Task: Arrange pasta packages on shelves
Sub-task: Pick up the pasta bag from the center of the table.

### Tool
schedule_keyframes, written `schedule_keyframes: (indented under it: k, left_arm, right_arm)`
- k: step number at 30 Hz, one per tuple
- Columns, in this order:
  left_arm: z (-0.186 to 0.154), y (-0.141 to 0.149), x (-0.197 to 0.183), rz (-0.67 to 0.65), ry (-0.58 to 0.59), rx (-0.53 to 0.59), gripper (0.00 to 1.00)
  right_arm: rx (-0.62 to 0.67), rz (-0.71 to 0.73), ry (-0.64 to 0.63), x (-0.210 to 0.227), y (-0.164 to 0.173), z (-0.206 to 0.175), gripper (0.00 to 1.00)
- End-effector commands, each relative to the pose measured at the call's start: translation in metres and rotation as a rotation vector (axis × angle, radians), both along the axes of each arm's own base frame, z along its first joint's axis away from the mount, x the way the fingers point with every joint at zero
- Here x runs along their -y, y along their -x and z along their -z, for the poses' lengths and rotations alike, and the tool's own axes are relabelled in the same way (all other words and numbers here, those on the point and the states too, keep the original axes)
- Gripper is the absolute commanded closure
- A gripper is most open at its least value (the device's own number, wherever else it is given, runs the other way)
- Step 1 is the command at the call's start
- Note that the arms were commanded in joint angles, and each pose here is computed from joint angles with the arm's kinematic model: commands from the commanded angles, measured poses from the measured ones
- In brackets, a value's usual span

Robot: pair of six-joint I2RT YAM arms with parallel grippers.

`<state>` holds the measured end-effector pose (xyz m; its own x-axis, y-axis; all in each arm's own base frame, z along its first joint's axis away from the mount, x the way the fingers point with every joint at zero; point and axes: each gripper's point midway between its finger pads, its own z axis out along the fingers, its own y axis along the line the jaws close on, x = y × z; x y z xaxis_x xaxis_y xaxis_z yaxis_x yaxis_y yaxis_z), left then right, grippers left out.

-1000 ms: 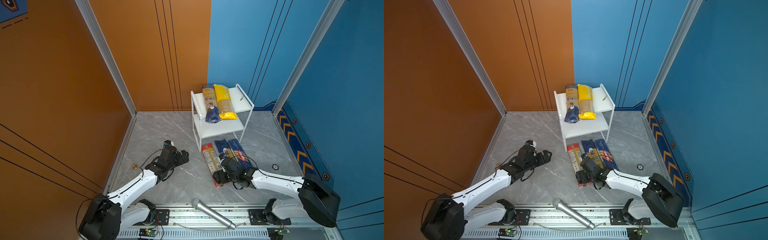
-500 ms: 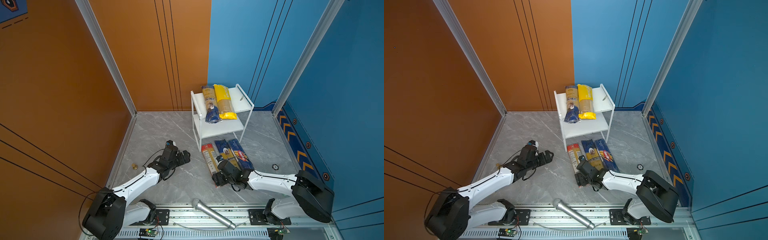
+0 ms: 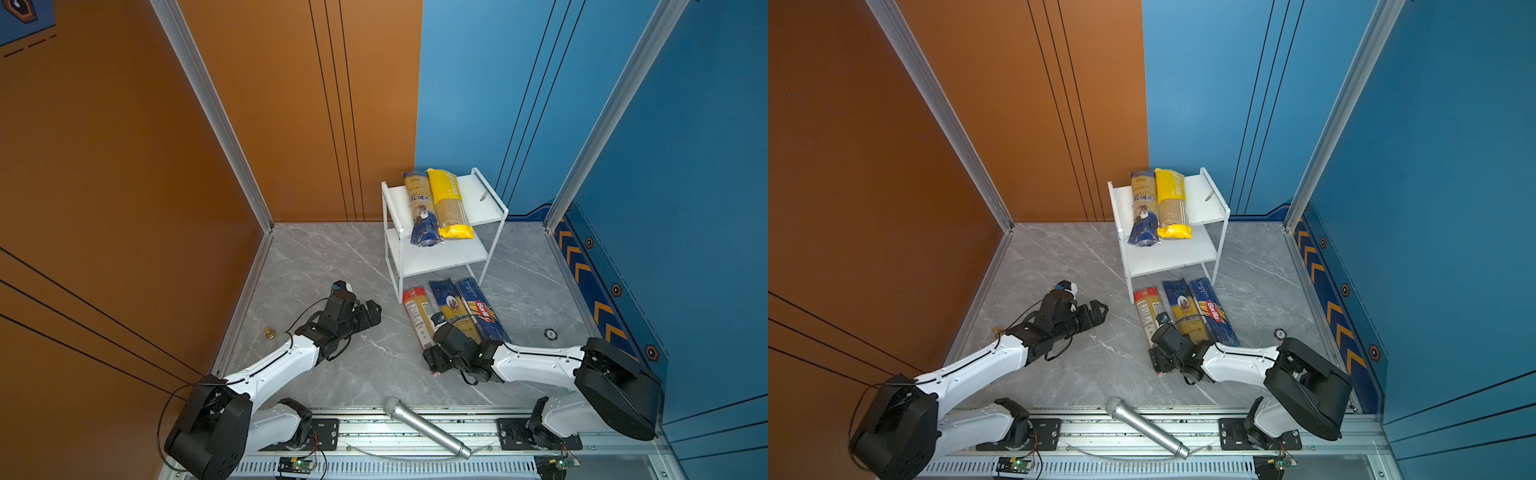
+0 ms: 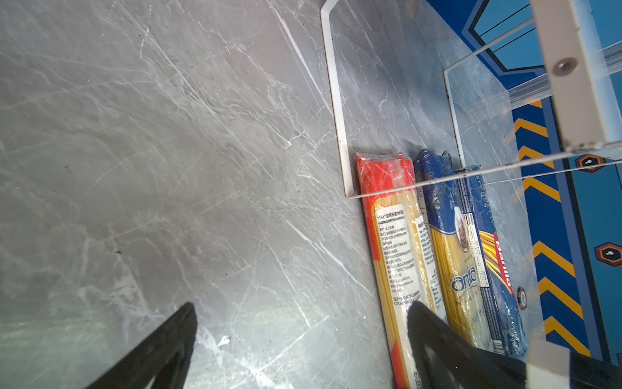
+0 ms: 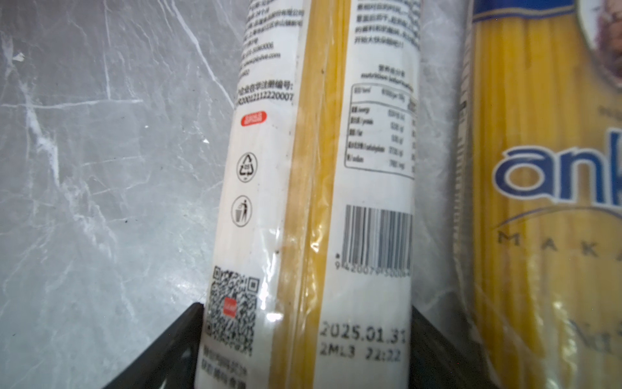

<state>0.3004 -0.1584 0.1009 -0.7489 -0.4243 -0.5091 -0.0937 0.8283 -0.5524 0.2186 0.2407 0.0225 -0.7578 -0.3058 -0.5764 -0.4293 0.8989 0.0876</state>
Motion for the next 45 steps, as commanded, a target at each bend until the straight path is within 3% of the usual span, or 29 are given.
schedule_keyframes:
  k: [1, 20, 24, 31, 33, 37, 45]
  left_arm:
    - [-0.011, -0.003, 0.006, 0.003, 0.035, 0.018, 0.02]
    - [-0.012, -0.006, 0.014, 0.003, 0.043, 0.010, 0.02]
    - [-0.013, -0.007, 0.016, 0.005, 0.040, 0.008, 0.02]
    - [-0.014, -0.008, 0.020, 0.014, 0.036, 0.008, 0.02]
    - [-0.016, -0.008, 0.020, 0.015, 0.037, 0.011, 0.02]
    - [-0.015, -0.008, 0.022, 0.018, 0.034, 0.009, 0.02]
    - [-0.015, -0.007, 0.023, 0.023, 0.033, 0.011, 0.02]
  right_arm:
    - [-0.018, -0.014, 0.052, 0.009, 0.007, 0.015, 0.17]
    - [-0.021, -0.019, 0.084, 0.016, 0.012, 0.024, 0.27]
    - [-0.024, -0.018, 0.090, 0.019, 0.013, 0.026, 0.38]
    - [-0.015, -0.011, 0.098, 0.023, 0.014, 0.024, 0.42]
    - [-0.014, -0.007, 0.096, 0.024, 0.014, 0.024, 0.41]
    - [-0.012, -0.004, 0.091, 0.025, 0.015, 0.025, 0.29]
    - [-0.018, -0.008, 0.103, 0.027, 0.021, 0.029, 0.24]
